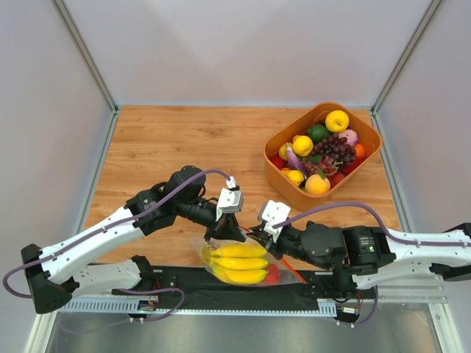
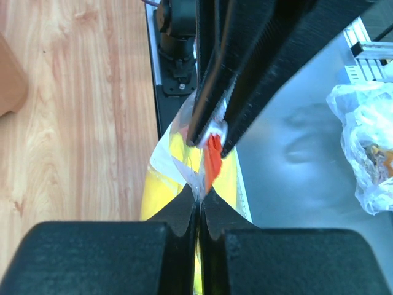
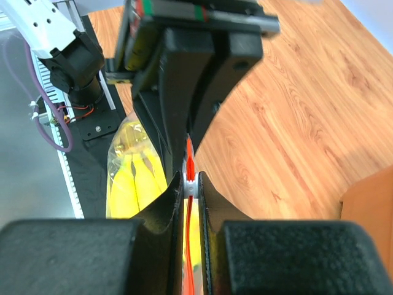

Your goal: Open the zip-top bag and remove the fake food

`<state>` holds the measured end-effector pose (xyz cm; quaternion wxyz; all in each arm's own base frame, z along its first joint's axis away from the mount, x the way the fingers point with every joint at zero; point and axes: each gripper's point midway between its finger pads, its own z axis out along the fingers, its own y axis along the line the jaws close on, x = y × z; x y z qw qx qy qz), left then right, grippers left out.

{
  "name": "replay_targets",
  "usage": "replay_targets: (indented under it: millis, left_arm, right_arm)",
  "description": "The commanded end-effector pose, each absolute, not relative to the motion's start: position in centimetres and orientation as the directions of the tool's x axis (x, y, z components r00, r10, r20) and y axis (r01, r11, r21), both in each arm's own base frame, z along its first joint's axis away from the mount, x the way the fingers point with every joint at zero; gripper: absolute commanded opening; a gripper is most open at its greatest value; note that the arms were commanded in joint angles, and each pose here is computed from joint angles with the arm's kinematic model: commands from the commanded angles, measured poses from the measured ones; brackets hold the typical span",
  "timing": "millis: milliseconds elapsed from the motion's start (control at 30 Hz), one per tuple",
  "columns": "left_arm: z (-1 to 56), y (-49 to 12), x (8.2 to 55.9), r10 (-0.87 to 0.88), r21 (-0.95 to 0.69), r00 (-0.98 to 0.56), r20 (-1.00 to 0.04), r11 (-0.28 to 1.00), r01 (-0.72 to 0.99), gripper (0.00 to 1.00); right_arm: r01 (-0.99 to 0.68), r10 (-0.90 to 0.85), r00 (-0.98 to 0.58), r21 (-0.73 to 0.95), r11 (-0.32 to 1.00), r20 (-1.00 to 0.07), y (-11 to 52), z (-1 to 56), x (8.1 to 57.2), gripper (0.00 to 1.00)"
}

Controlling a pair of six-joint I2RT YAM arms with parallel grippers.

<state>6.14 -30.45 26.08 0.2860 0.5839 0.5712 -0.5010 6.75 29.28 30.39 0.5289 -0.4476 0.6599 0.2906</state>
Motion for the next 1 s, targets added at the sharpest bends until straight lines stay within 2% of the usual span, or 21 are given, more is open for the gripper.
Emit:
replay_targets:
  millis: [0, 233, 433, 600, 800, 967]
  left_arm:
    - [27.4, -30.4, 6.9, 0.326, -0.157, -0.095, -0.94, -0.169, 0.973, 0.0]
    - [27.5, -30.2, 7.5, 0.319, -0.127, -0.081, -0.944, -0.127, 0.984, 0.0]
    - [27.3, -29.9, 9.1, 0.327, -0.095, -0.078, -0.942, -0.035, 0.995, 0.0]
    - [27.4, -30.1, 8.6, 0.322, -0.117, -0.089, -0.943, -0.07, 0.991, 0.0]
    - [27.2, -29.7, 10.0, 0.336, -0.09, -0.087, -0.938, 0.008, 0.996, 0.0]
    - [27.0, -29.0, 12.1, 0.346, -0.062, -0.102, -0.933, 0.124, 0.99, 0.0]
  right_arm:
    - [-0.867, -0.288, -0.095, -0.063, 0.494, -0.953, 27.5, 29.4, 7.5, 0.0]
    - [-0.857, -0.28, -0.139, -0.026, 0.514, -0.95, 26.5, 28.3, 7.5, 0.0]
    - [-0.85, -0.272, -0.172, 0.004, 0.526, -0.947, 26.0, 27.6, 7.4, 0.0]
    - [-0.85, -0.267, -0.179, 0.013, 0.526, -0.947, 26.3, 27.4, 7.3, 0.0]
    - [-0.848, -0.281, -0.194, 0.017, 0.53, -0.94, 26.5, 26.6, 7.2, 0.0]
    - [-0.839, -0.283, -0.22, 0.033, 0.544, -0.934, 25.6, 26.1, 7.2, 0.0]
